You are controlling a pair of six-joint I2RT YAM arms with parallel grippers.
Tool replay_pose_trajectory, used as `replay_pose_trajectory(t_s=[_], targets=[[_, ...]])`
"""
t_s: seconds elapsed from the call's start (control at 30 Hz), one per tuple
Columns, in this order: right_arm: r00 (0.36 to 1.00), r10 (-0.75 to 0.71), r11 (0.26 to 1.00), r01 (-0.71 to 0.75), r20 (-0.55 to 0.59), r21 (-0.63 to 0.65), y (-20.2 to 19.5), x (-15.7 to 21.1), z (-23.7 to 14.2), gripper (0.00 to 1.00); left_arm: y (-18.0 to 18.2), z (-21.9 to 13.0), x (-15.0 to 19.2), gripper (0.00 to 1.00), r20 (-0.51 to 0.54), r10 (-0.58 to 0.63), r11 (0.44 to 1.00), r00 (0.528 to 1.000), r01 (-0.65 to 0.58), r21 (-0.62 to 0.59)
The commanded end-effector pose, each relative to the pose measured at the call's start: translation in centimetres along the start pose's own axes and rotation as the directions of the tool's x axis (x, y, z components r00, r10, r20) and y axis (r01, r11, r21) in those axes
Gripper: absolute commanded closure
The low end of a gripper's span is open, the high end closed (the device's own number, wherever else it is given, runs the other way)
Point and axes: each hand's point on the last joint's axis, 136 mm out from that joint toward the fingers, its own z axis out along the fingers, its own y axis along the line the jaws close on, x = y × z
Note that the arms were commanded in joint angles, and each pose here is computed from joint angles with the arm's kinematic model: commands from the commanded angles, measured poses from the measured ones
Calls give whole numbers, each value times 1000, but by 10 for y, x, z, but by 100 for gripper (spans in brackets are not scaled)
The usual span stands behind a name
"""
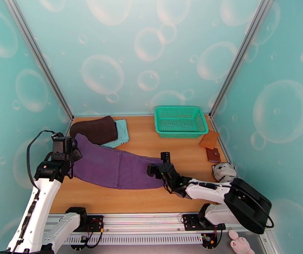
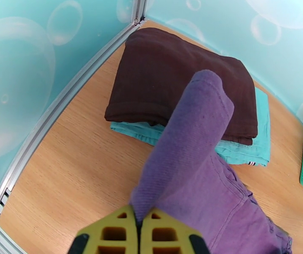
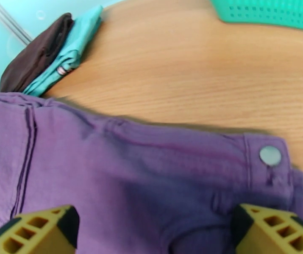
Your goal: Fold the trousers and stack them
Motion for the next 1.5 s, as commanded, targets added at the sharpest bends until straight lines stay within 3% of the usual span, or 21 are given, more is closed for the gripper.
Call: replay_pose_trajectory(t_s=[0.0, 0.13, 0.37, 0.53, 0.67, 0.8, 0.93, 1.03, 1.2, 1.47], targets=[[997, -59, 997, 56, 56, 50, -11, -45, -12, 1, 3, -7, -13, 100, 51, 6, 1000, 999, -6, 3], [992, -122, 989, 118, 34, 85, -34, -82, -3, 1, -2, -3, -9, 100, 42, 17, 999, 999, -19, 28], [996, -91, 989, 92, 18, -116, -39, -76, 33, 1, -7, -2, -6, 100, 43, 20, 998, 999, -23, 62], [999, -26, 976, 18, -30, -219, -29, -63, 46, 12, -11, -3, -7, 100, 36, 20, 997, 999, -23, 80], [1000, -9, 972, 12, 13, -233, -29, -63, 35, 12, -40, -19, -18, 100, 26, -15, 969, 1000, 8, 247], [1000, 5, 974, 0, 20, -227, -32, -65, 25, 10, -85, -43, -23, 100, -17, -82, 863, 997, 80, 498], [999, 24, 976, -14, 42, -215, -38, -69, 16, 9, -118, -64, -21, 100, -58, -142, 738, 988, 144, 659], [999, 46, 981, -41, 21, -190, -45, -68, 17, 8, -144, -80, -12, 100, -86, -153, 656, 984, 166, 736], [994, 103, 973, -93, 33, -209, -50, -70, 13, 8, -183, -102, 7, 100, -114, -180, 582, 977, 200, 788], [992, 121, 968, -109, 37, -228, -53, -68, 14, 7, -230, -104, 43, 100, -159, -244, 663, 957, 284, 693]])
